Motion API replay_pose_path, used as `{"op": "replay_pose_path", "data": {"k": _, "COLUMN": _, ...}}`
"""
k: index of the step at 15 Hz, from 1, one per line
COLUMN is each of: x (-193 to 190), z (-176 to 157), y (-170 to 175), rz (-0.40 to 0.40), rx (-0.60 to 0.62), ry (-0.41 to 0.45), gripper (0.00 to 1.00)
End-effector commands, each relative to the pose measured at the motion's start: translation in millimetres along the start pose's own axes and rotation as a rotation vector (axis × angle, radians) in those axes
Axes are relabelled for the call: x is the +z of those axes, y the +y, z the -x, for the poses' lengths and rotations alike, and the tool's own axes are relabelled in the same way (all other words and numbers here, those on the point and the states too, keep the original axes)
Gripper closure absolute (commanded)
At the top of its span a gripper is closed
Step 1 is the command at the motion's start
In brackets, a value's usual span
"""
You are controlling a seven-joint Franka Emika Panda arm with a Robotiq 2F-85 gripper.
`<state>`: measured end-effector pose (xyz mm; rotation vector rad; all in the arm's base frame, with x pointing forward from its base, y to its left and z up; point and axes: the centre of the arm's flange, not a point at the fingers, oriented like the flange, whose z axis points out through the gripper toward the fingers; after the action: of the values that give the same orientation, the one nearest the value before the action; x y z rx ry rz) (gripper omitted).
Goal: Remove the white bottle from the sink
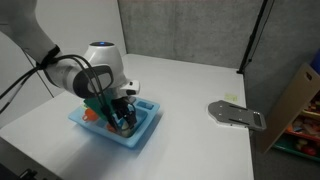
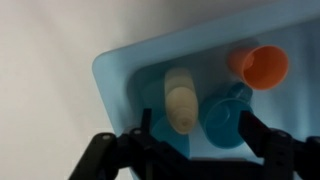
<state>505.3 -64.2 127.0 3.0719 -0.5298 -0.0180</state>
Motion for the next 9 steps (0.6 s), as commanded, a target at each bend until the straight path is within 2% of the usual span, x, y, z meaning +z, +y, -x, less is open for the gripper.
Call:
{"op": "replay_pose_path", "data": {"k": 1, "x": 5.7, "z": -11.6, "y": 2.4, "rz": -0.01, "rx": -0.001, "ry": 0.005, "gripper": 0.42}}
{"op": "replay_pose_path", "data": {"k": 7, "x": 2.4, "z": -12.9, "y": 5.0, "rz": -0.011, "rx": 0.007, "ry": 0.005, "gripper": 0.9}}
{"op": "replay_pose_path", "data": {"k": 8, "x": 0.9, "z": -12.4, "y": 6.8, "rz": -0.014, "rx": 0.008, "ry": 0.005, "gripper": 0.94}}
{"op": "replay_pose_path", "data": {"k": 9, "x": -0.3, "z": -11.8, "y": 8.3, "rz": -0.016, "rx": 0.01, "ry": 0.004, "gripper": 0.92}}
